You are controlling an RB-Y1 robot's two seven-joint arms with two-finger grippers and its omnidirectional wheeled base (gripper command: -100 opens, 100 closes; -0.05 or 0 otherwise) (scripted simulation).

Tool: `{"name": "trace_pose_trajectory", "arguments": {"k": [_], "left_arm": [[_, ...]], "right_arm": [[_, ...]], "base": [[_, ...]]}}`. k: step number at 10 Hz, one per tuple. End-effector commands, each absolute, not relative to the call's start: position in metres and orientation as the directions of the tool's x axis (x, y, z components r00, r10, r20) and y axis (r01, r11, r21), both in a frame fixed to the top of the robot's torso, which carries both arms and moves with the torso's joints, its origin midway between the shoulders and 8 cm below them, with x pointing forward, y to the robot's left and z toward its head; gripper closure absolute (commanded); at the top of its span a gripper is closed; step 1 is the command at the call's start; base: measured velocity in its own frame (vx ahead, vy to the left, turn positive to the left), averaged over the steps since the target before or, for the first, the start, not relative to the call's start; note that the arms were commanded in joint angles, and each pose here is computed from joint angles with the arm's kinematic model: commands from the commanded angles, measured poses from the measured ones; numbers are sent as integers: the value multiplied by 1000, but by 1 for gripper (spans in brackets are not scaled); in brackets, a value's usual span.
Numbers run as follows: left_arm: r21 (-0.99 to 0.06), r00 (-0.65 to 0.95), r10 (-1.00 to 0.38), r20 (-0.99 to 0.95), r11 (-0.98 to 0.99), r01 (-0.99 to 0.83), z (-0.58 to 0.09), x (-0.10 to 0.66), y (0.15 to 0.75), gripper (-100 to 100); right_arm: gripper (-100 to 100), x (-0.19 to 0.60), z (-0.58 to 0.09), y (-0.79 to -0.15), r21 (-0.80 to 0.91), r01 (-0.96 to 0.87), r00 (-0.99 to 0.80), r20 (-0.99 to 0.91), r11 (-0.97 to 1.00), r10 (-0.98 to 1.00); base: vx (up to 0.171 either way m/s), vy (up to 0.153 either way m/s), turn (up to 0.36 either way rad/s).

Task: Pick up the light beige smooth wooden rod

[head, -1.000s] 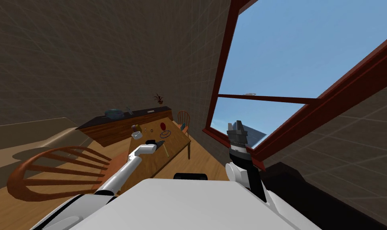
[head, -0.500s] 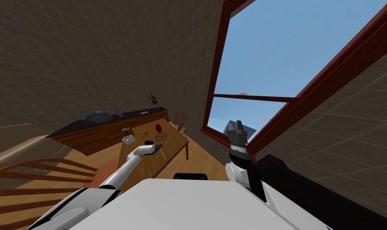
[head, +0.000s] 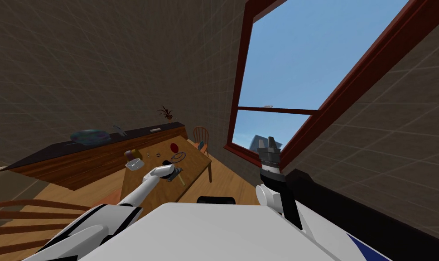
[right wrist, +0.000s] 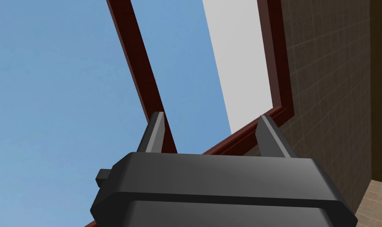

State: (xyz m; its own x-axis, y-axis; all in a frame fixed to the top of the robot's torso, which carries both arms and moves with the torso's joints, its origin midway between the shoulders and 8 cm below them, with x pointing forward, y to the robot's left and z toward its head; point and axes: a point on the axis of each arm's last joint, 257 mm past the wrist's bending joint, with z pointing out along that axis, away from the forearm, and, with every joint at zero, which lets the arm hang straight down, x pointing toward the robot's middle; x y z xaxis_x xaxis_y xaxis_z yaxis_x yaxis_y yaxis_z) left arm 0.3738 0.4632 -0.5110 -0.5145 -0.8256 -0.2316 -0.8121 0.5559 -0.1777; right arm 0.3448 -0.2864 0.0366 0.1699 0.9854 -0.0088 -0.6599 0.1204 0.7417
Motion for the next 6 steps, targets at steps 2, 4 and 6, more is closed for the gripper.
{"name": "trace_pose_trajectory", "arguments": {"k": [2,4,6], "left_arm": [[-147,-515,-837,-186,542,-827,-517,356,465,-100],[-122,-512,-847,-141,528,-840,-523,343,465,-100],[-108,-509,-853,-115,520,-847,-527,335,465,-100]], "right_arm": [[0,345,37,-286,742,-660,170,-9,120,985],[0,345,37,-286,742,-660,170,-9,120,985],[0,345,37,-286,742,-660,170,-9,120,985]], "base": [[16,8,-109],[10,4,-101],[20,10,-99]]}}
